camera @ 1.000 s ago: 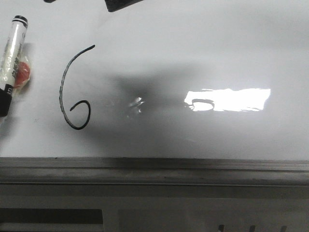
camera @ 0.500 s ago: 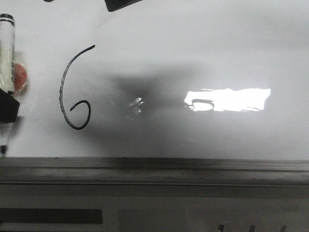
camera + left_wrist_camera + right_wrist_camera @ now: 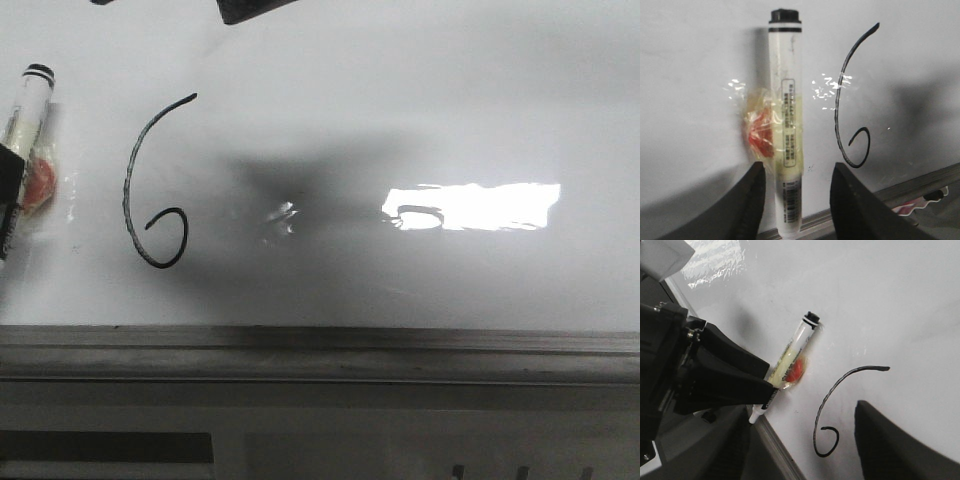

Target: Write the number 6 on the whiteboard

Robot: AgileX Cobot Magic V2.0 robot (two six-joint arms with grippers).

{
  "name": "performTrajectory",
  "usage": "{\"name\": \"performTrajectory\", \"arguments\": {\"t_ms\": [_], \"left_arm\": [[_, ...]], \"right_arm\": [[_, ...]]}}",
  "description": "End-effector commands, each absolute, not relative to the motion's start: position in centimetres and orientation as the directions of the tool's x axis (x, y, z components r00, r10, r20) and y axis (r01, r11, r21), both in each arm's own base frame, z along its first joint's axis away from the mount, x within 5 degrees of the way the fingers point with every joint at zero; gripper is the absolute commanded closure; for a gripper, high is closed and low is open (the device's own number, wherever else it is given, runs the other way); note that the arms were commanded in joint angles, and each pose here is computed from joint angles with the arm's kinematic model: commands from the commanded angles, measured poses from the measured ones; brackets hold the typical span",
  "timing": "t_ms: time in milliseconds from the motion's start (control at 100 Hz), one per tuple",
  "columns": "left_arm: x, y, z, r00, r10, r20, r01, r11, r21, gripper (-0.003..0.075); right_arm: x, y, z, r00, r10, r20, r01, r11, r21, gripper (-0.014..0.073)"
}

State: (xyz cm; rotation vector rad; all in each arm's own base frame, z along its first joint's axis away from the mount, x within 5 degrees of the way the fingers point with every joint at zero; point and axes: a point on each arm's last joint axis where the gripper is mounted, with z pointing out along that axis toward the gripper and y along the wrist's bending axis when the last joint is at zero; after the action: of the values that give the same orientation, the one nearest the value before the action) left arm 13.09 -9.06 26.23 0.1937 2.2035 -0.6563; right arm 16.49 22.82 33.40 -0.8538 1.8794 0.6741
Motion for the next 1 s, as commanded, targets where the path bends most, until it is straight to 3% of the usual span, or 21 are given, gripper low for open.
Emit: {"name": "performTrajectory", "arguments": {"t_ms": [0,70,230,330,490,730,990], "left_arm": [[13.0,-8.8,28.3,-0.583,-0.14,-0.8,0.367,0.833,-0.414,0.037],[12.3,-8.4,28.8,-0.562,-0.146,-0.814,0.384,0.826,-0.413,0.0338],[10.3,-7.3,30.3,-0.497,-0.179,-0.849,0.425,0.803,-0.418,0.0362],[8.9,-6.5,31.2,-0.44,-0.213,-0.872,0.454,0.785,-0.421,0.0452],[6.4,-4.9,32.7,-0.307,-0.259,-0.916,0.519,0.761,-0.389,0.074],[3.1,-2.7,33.0,-0.079,-0.232,-0.969,0.584,0.777,-0.234,0.0741],[1.2,-1.5,30.6,0.051,-0.199,-0.979,0.597,0.792,-0.13,0.0741]], "right_arm": [[16.2,22.2,36.3,-0.244,-0.171,-0.955,-0.792,0.602,0.095,0.0223],[15.9,21.7,36.9,-0.219,-0.165,-0.962,-0.796,0.6,0.079,0.0322],[14.9,20.3,38.1,-0.169,-0.146,-0.975,-0.801,0.597,0.05,0.0669],[14.2,19.3,38.0,-0.162,-0.135,-0.978,-0.801,0.596,0.05,0.066],[12.6,17.0,37.0,-0.096,-0.114,-0.989,-0.804,0.595,0.009,0.0659],[9.6,13.2,34.4,0.087,0.028,-0.996,-0.808,0.586,-0.054,0.0659],[7.2,10.0,30.5,0.109,0.067,-0.992,-0.809,0.586,-0.049,0.0659]]}}
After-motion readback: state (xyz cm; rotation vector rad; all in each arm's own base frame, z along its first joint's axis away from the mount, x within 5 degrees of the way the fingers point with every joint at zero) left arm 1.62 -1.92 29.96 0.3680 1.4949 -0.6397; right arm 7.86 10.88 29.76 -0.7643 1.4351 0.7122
